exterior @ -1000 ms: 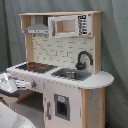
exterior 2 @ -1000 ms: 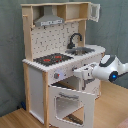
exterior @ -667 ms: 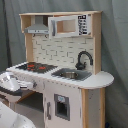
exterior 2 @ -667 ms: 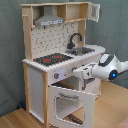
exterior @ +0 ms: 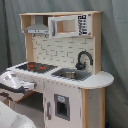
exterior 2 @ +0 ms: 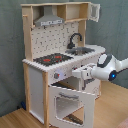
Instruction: Play with the kitchen
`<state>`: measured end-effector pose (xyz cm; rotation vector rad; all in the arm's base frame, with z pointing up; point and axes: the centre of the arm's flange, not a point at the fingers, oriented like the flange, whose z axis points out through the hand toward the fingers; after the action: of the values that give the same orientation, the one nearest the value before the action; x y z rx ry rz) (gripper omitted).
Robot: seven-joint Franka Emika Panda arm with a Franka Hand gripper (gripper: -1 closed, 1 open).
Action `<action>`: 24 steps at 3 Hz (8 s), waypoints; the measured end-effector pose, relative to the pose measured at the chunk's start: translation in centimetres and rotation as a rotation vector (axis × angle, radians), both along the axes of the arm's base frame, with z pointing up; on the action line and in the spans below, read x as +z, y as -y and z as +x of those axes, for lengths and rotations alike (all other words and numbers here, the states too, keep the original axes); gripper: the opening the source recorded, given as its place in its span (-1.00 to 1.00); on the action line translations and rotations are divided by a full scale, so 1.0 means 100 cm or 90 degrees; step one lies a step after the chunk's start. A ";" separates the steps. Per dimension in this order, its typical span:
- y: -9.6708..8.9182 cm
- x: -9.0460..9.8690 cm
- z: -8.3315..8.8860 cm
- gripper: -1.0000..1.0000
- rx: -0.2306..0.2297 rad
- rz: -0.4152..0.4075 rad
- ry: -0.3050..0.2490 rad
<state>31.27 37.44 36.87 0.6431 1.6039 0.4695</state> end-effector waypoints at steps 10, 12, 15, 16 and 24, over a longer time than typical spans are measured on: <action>0.015 -0.038 0.036 1.00 0.071 0.011 0.083; 0.022 -0.036 0.037 -1.00 0.066 0.021 0.085; 0.022 -0.036 0.036 -1.00 0.051 0.238 0.086; 0.022 -0.036 0.036 -1.00 0.045 0.313 0.086; 0.023 -0.036 0.036 -1.00 -0.006 0.897 0.080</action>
<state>34.91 35.18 33.22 1.5879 0.9439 1.6217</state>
